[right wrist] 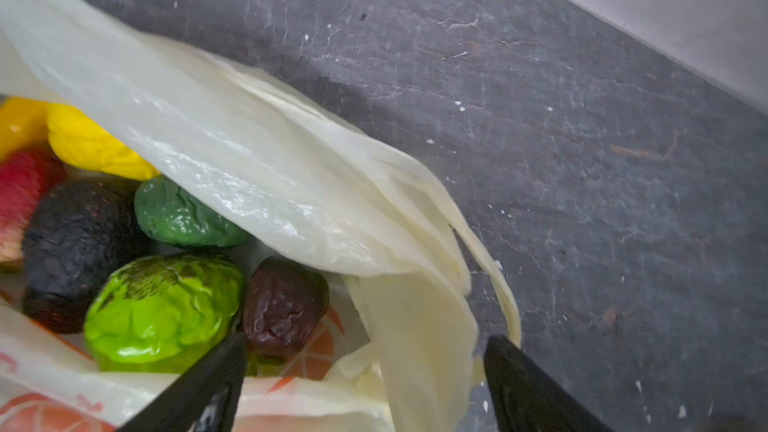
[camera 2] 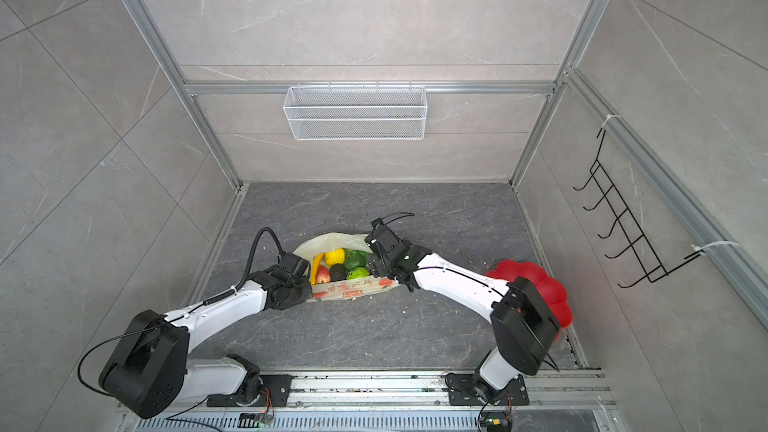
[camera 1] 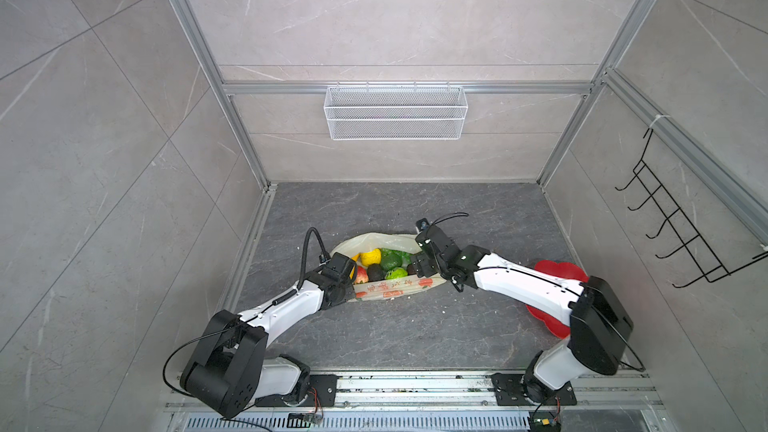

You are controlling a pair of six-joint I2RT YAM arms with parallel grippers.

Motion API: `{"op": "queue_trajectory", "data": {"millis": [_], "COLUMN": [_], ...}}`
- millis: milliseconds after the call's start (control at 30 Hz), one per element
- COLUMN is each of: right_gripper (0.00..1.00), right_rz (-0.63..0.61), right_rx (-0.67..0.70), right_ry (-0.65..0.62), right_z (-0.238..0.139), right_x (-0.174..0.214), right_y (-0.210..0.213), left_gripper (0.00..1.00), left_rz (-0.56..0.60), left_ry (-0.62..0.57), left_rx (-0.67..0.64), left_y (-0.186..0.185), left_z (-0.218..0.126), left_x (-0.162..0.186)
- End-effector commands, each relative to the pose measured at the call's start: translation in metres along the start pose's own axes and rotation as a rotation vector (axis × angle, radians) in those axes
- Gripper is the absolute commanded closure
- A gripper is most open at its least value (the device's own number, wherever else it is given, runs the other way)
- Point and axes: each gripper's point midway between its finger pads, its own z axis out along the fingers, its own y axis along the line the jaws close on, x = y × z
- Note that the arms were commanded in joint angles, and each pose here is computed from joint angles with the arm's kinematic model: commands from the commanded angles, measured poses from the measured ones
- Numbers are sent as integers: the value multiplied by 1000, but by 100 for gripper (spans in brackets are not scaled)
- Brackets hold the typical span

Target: Take the fake fruits out of the plastic bag

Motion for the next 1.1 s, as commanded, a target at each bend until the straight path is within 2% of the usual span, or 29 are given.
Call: {"op": "queue_trajectory", "data": {"millis": [0,133,300,467,567,633,767,833,933,1000,1067], "right_gripper": [7,9,34,67,74,78,77,72,46,27,17], "right_rz": [-158,-198,-93,87,208,224,214,217,199,187,200], "right_rx": [10,93,33,-109,-160,-200,-276,-273,-231,-170,-110], "right_ry": [-39,-26,20,12,26,37,20,15,15,8,11], "right_z": [10,35,70,87,99,104,96,90,72,57,43], "right_x": [-19,-34,-47,-69,-77,-80,-84,-84,-84,-83,-80], "right_y": [6,1,-16,-34,-51,-48,-32,-32,-33,-36,-42], "left_gripper": [100,100,100,100,100,100,99,88,58,43,31], "left_rz": [21,21,-1,-53,-79,-80,-20,17,63,85,82], "left_ry": [-34,-34,-34,-54,-67,-71,-43,-29,-33,-61,-80], "left_rx": [-10,-11,-37,-48,-55,-56,-26,-1,-22,-64,-96], "left_y": [1,2,12,24,29,29,17,7,3,7,13], "left_z": [-4,-3,-1,-4,-6,-6,-3,-5,-15,-28,-40], "left_x": [-8,-8,-2,4,5,4,2,0,-5,-10,-14]}}
